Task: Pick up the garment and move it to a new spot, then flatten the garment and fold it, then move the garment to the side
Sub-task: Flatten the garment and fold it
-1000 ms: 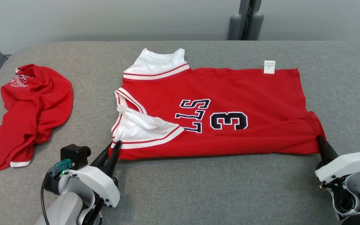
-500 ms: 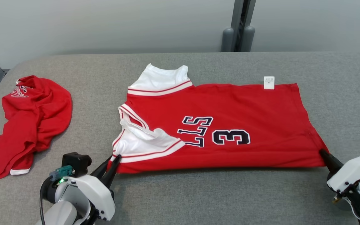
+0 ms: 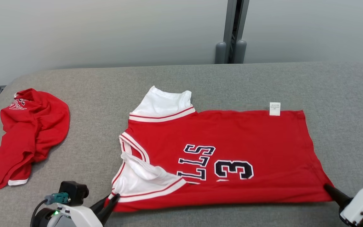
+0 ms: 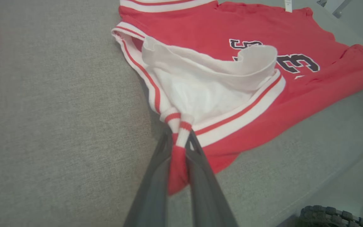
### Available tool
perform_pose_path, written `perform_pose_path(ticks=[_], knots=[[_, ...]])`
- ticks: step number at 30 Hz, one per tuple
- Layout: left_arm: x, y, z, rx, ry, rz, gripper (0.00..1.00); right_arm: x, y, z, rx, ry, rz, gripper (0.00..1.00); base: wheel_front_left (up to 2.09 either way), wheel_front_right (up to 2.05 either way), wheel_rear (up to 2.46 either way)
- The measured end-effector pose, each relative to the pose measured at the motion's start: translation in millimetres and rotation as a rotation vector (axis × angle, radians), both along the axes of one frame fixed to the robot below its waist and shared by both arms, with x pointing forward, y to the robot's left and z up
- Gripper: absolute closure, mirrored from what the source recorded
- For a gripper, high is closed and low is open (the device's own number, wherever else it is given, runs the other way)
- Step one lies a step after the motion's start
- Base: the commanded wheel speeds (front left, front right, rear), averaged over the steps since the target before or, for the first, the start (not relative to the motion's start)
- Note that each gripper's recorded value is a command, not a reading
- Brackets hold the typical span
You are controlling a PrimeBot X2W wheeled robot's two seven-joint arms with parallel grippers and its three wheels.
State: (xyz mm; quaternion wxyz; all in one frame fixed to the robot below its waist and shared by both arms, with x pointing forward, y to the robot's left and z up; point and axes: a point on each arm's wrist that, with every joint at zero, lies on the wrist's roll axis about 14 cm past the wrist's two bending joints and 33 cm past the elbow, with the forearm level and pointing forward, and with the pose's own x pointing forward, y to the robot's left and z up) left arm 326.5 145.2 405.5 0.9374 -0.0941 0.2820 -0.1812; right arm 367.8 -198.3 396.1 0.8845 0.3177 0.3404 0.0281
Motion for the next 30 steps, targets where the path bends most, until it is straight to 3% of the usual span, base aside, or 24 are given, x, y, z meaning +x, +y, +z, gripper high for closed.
perform_pose_path(ticks=[11, 12, 13, 14, 15, 24, 30], knots=[[-25.7, -3.7, 2.2, -0.016, 0.073, -0.018, 1.0, -32.5, -7.0, -3.7, 0.017, 0.073, -0.019, 1.0, 0.0, 0.0, 0.0], [-25.9, -4.4, 2.4, -0.016, 0.075, -0.018, 0.96, -33.8, -6.3, -4.1, 0.021, 0.08, -0.02, 1.0, 0.0, 0.0, 0.0], [-26.7, -4.9, 1.9, -0.016, 0.08, -0.017, 0.67, -34.3, -6.1, -3.9, 0.025, 0.083, -0.024, 1.0, 0.0, 0.0, 0.0], [-27.9, -5.4, 1.2, -0.016, 0.084, -0.015, 0.25, -34.5, -5.9, -3.0, 0.028, 0.083, -0.027, 0.58, 0.0, 0.0, 0.0], [-29.1, -5.9, 0.4, -0.016, 0.092, -0.016, 0.0, -35.0, -6.9, -2.7, 0.028, 0.087, -0.032, 0.0, 0.0, 0.0, 0.0], [-12.1, 3.8, 14.2, -0.035, 0.022, 0.076, 0.0, -27.3, -14.1, 9.4, -0.009, 0.059, -0.048, 0.0, 0.0, 0.0, 0.0], [22.5, 6.8, 41.5, -0.085, -0.126, 0.155, 0.0, 9.6, -8.6, 47.7, -0.055, -0.138, -0.062, 0.0, 0.0, 0.0, 0.0]])
